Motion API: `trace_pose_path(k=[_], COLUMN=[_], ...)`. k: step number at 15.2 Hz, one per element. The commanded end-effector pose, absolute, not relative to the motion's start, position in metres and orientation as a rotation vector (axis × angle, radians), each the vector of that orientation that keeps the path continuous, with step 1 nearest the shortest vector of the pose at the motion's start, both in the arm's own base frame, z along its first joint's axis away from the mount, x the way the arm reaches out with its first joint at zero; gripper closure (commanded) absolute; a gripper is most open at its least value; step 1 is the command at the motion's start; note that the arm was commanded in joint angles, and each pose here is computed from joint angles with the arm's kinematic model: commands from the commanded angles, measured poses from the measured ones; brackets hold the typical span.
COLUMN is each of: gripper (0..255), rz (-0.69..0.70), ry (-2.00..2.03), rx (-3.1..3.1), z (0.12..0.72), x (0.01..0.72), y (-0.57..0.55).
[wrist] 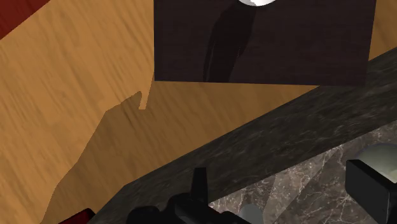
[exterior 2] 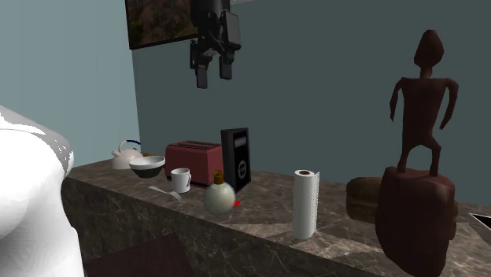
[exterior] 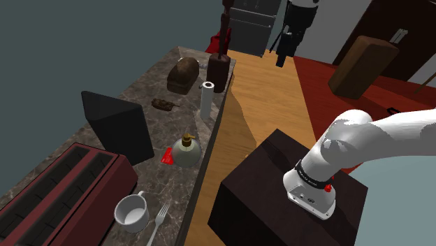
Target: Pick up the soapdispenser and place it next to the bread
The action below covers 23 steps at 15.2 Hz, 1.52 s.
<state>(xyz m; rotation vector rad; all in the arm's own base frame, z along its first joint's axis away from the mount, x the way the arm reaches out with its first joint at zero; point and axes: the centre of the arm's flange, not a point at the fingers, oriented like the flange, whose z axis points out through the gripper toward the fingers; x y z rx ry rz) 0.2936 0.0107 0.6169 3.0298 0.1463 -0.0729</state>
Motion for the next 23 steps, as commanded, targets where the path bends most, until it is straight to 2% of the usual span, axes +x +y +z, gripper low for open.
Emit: trace_pose_path(k=[1, 23], gripper=[0, 0], rz=[-0.073, 0.003], ry=[0.146, 0.067], rx=[3.030, 3.093], z=[0.617, 0.423], x=[0.294, 0.373], y=[0.011, 0.198])
